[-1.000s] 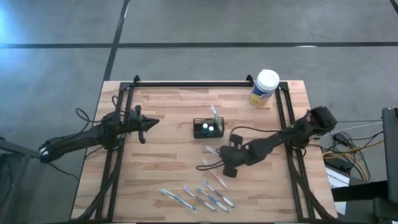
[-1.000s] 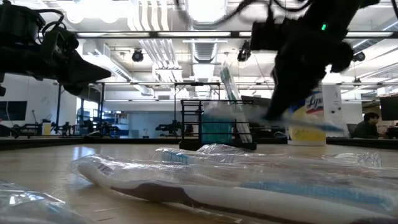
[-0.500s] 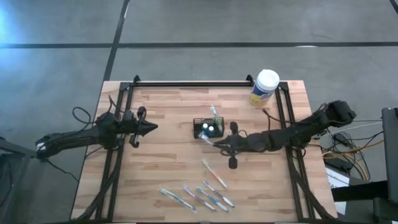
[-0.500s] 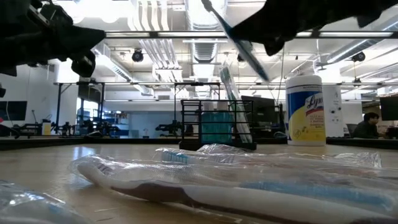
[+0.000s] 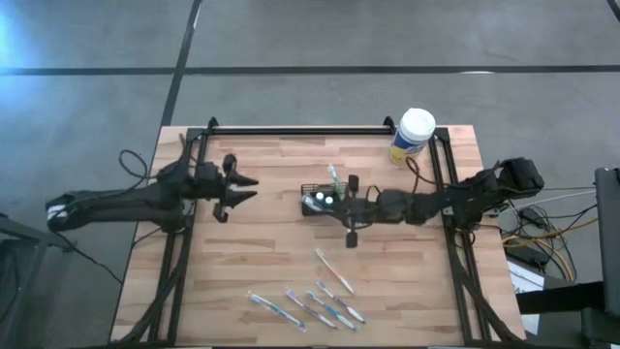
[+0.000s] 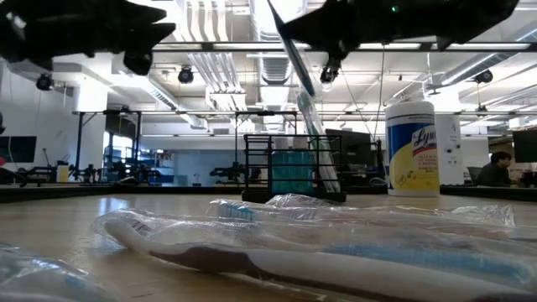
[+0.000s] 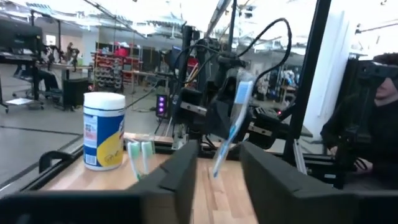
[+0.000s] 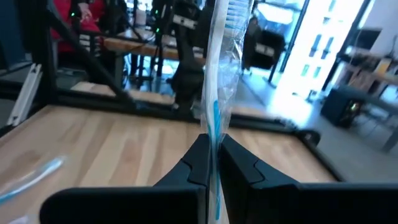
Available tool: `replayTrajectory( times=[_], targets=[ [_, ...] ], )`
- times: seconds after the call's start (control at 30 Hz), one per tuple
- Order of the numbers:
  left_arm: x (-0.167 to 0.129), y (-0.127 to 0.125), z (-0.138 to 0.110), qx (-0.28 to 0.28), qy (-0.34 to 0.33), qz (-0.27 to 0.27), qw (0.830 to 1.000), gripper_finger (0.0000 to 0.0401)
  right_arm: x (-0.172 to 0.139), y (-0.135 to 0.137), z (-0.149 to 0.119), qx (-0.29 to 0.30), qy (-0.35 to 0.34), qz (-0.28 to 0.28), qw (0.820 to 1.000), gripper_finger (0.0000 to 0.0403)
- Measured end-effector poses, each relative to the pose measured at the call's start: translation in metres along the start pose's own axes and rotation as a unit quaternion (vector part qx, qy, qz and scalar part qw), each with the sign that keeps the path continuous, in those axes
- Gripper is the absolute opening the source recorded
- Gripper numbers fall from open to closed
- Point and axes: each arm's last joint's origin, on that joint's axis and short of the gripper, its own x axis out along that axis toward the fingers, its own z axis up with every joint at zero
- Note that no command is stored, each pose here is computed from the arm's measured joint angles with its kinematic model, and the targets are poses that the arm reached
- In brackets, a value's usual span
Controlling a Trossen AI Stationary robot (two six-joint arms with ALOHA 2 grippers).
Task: Pick & Place toothbrushing station
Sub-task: Put the top right blue toothbrush into the wire organizer
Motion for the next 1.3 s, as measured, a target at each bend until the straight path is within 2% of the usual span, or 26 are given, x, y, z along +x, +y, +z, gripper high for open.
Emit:
replayTrajectory(
  times=[0.17,0.33,0.57,0.83,1.2,1.3],
  targets=[
    [0.024,-0.003,0.013,-0.006,0.02,-0.021,1.0,0.0211,0.006,-0.005,0.015,-0.031,-0.023,-0.01,0.999,0.0013],
    [0.049,-0.01,0.021,0.011,0.036,-0.062,0.997,0.0243,0.009,-0.012,0.019,-0.041,-0.026,-0.023,0.999,0.0013],
    [0.084,-0.011,0.029,0.038,0.048,-0.035,0.997,0.0243,0.01,-0.022,0.018,-0.042,-0.023,-0.052,0.998,0.0013],
    [0.118,-0.008,0.033,0.062,0.061,-0.037,0.996,0.0241,0.011,-0.026,0.018,-0.051,-0.022,-0.058,0.997,0.0013],
    [0.153,-0.003,0.038,0.067,0.059,-0.034,0.995,0.024,0.011,-0.027,0.018,-0.061,-0.022,-0.061,0.996,0.0013],
    [0.156,-0.002,0.035,0.068,0.059,-0.032,0.995,0.0227,0.011,-0.027,0.018,-0.062,-0.022,-0.061,0.996,0.0013]
  ],
)
